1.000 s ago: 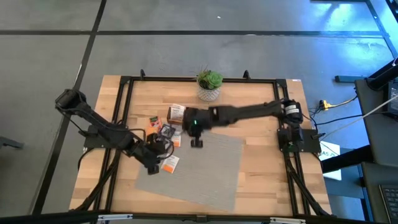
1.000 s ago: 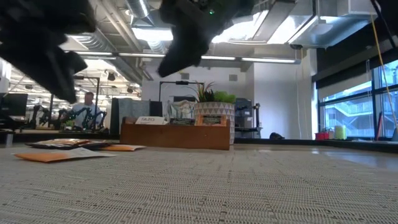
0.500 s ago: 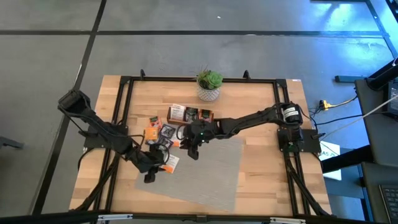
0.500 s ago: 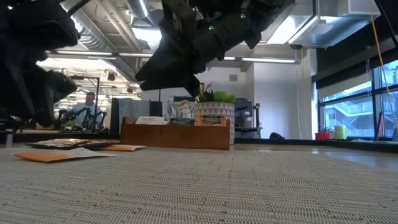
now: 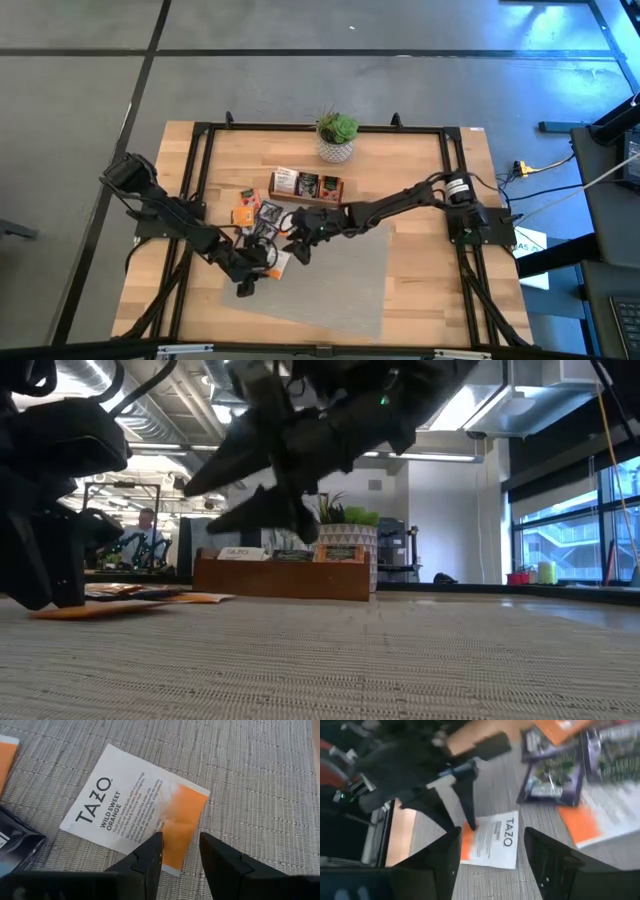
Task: Pick & Place Tea
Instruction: Put the white tea bag into the left section of the wooden organizer
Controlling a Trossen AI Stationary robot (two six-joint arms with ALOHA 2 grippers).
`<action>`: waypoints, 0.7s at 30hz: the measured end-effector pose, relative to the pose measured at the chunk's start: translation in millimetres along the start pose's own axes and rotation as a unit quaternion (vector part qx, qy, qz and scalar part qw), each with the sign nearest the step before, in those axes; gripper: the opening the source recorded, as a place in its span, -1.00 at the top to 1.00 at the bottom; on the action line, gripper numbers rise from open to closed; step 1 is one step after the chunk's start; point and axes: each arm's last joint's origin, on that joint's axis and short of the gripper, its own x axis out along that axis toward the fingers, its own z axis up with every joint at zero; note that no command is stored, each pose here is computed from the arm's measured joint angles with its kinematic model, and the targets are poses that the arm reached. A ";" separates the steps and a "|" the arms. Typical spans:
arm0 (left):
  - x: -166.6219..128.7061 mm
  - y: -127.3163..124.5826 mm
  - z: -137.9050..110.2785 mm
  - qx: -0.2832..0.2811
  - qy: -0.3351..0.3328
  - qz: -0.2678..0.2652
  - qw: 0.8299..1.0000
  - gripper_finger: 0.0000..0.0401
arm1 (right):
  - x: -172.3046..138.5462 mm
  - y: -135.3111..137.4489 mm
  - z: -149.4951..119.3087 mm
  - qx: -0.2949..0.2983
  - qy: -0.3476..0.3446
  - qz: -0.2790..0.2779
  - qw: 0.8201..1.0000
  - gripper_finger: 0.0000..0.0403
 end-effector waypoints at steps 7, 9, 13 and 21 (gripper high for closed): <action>-0.4 -2.4 -2.7 0.018 -0.005 0.006 1.000 0.37 | 20.6 -14.9 -17.8 0.079 0.040 -0.001 0.996 0.00; -0.6 -3.3 -3.7 0.026 -0.007 0.009 1.000 0.37 | 23.7 -16.8 -21.5 0.087 0.050 0.004 0.995 0.03; -0.7 -3.5 -4.2 0.037 -0.011 0.015 0.999 0.37 | 28.6 -21.6 -28.3 0.105 0.063 -0.003 0.992 0.08; -0.4 -3.0 -3.6 0.043 -0.014 0.017 0.999 0.37 | 31.3 -26.6 -34.1 0.140 0.078 -0.020 0.987 0.19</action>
